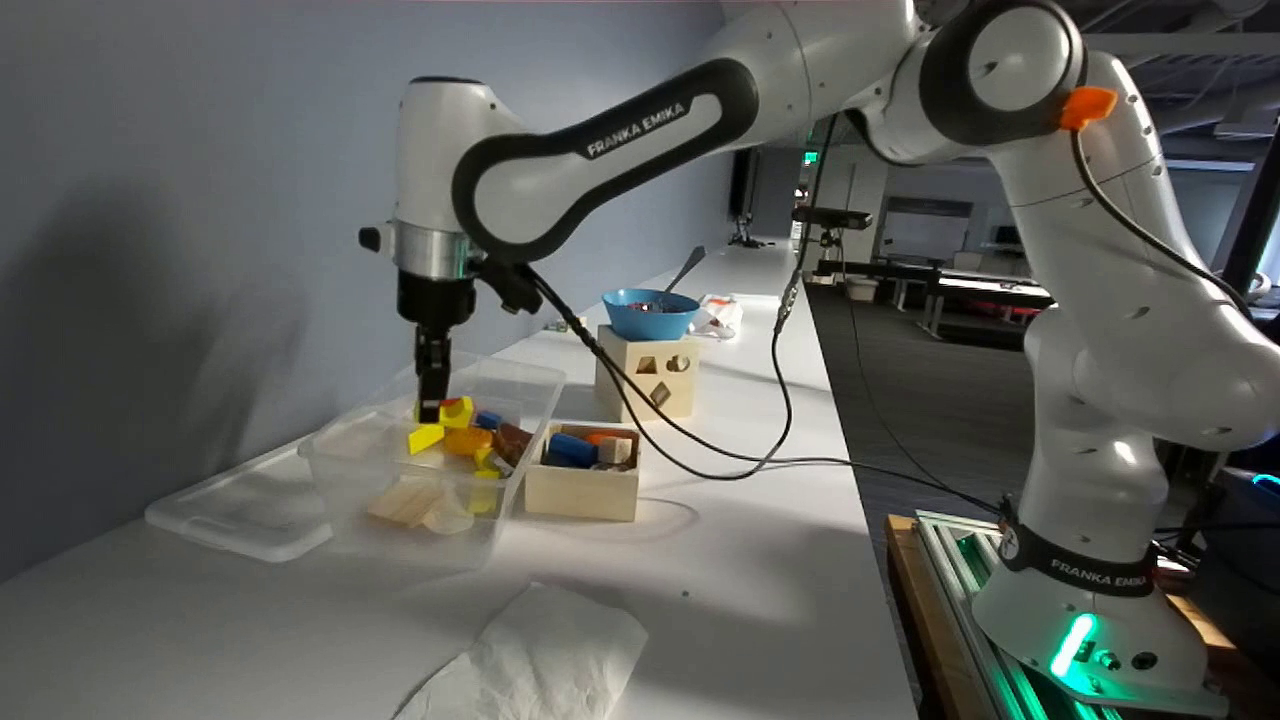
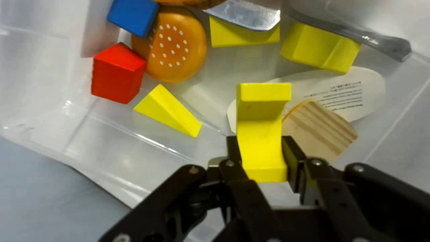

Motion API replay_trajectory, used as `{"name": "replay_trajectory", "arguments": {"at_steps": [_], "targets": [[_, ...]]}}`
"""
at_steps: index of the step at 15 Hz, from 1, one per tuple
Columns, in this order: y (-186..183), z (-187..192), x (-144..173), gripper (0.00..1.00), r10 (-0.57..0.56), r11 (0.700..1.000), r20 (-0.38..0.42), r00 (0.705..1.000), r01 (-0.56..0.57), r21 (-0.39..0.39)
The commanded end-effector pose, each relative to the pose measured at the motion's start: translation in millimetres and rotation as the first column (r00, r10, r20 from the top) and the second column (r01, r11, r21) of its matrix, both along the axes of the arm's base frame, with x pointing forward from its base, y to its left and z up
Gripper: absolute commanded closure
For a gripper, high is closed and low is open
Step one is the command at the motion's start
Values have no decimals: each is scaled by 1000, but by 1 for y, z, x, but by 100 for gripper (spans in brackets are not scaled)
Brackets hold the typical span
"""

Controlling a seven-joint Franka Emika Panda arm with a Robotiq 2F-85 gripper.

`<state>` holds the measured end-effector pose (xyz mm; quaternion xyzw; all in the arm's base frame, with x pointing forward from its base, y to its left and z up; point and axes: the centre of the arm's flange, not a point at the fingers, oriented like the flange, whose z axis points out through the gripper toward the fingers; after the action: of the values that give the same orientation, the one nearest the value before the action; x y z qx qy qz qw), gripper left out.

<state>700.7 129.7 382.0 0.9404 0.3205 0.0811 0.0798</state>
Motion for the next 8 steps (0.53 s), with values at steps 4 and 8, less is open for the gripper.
{"name": "replay_trajectory", "arguments": {"at_steps": [4,8], "targets": [[-49,56,-111,91,74,995,4,997,-74,67],[-64,45,-165,91,108,991,-39,993,-105,80]]}}
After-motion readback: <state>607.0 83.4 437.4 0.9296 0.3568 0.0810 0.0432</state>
